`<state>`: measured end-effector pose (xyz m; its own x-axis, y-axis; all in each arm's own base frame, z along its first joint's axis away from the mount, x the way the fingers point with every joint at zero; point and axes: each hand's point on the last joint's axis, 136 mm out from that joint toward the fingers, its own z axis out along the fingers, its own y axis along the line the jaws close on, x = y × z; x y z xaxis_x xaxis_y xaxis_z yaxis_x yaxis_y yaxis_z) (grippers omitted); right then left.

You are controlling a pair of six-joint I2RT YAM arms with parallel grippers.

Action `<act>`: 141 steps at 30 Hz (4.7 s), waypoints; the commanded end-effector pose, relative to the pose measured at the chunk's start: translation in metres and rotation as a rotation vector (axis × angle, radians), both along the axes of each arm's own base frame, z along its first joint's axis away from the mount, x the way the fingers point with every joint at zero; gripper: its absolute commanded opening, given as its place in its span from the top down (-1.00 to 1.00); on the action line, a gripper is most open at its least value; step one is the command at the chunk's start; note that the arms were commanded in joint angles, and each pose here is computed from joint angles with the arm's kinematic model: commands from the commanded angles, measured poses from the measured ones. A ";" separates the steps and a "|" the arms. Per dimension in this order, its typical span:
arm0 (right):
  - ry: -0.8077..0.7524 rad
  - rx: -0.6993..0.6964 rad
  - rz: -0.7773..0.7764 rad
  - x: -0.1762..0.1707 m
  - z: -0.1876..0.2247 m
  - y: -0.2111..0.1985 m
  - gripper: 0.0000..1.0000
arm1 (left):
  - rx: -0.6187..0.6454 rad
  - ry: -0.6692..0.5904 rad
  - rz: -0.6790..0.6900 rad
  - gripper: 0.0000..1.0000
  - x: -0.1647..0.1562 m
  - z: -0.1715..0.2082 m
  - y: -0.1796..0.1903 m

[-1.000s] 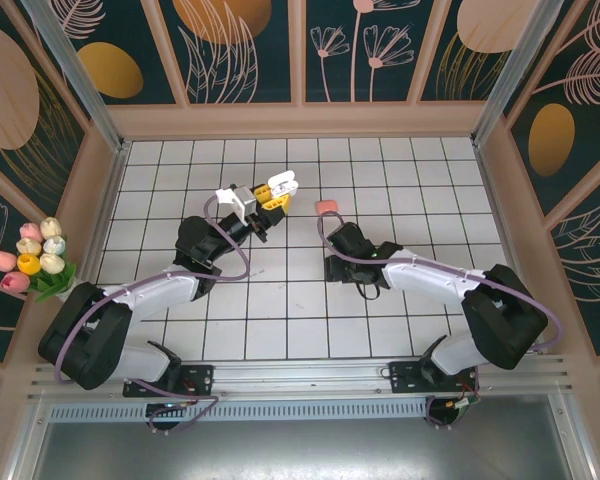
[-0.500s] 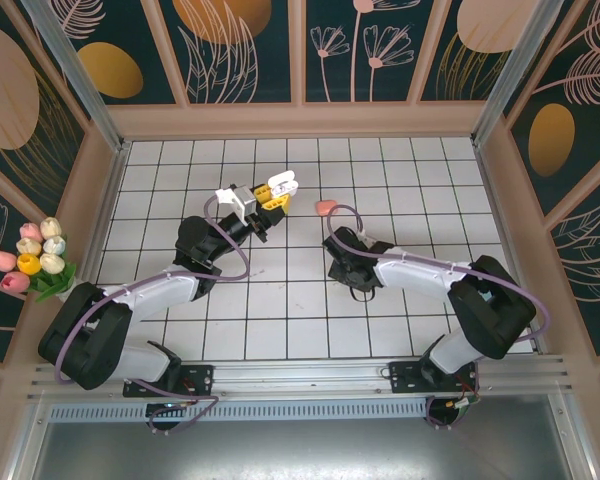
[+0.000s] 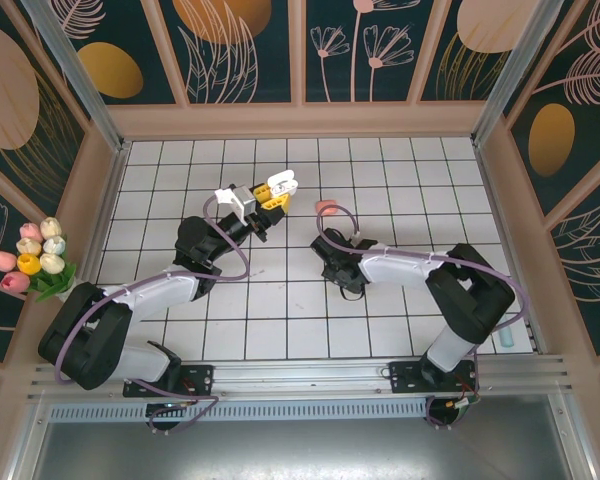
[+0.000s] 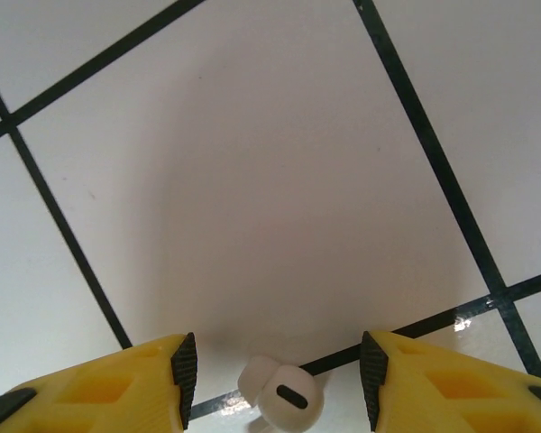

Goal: Insert the wireless bluetooth earbuds into the charging case

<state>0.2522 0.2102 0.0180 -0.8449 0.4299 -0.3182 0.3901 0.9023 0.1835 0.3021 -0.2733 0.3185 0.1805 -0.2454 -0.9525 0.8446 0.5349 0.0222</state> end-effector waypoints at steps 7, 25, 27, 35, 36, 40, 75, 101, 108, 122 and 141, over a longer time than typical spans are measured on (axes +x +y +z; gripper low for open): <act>0.027 -0.038 0.027 -0.002 -0.010 0.004 0.09 | -0.041 -0.049 0.000 1.00 -0.004 0.016 0.001; 0.061 -0.146 0.530 -0.007 -0.020 0.032 0.38 | -0.041 -0.050 0.003 1.00 -0.006 0.016 0.003; 0.048 -0.200 0.636 -0.006 -0.018 0.033 0.39 | -0.041 -0.053 0.004 1.00 -0.006 0.017 0.003; 0.072 -0.256 0.779 -0.008 -0.018 0.028 0.04 | -0.044 -0.054 0.001 1.00 -0.007 0.018 0.003; 0.062 -0.240 0.763 -0.006 -0.015 0.031 -0.01 | -0.044 -0.053 0.002 1.00 -0.007 0.018 0.003; 0.008 -0.128 0.584 0.004 0.007 0.039 -0.10 | -0.046 -0.051 0.003 1.00 -0.006 0.018 0.003; 0.130 -0.040 -0.072 -0.005 -0.017 0.018 0.05 | -0.059 -0.069 0.012 1.00 -0.002 0.015 0.002; 0.015 -0.207 0.335 0.013 0.012 0.026 0.53 | -0.054 -0.078 0.026 1.00 -0.004 0.016 0.005; -0.055 -0.114 0.308 0.020 0.039 0.026 0.30 | -0.054 -0.075 0.027 1.00 -0.004 0.017 0.006; 0.045 -0.183 0.241 0.019 0.012 0.021 -0.15 | -0.059 -0.075 0.029 1.00 -0.007 0.022 0.008; 0.132 -0.275 0.324 -0.012 -0.008 0.004 -0.12 | -0.064 -0.082 0.030 1.00 -0.007 0.024 0.009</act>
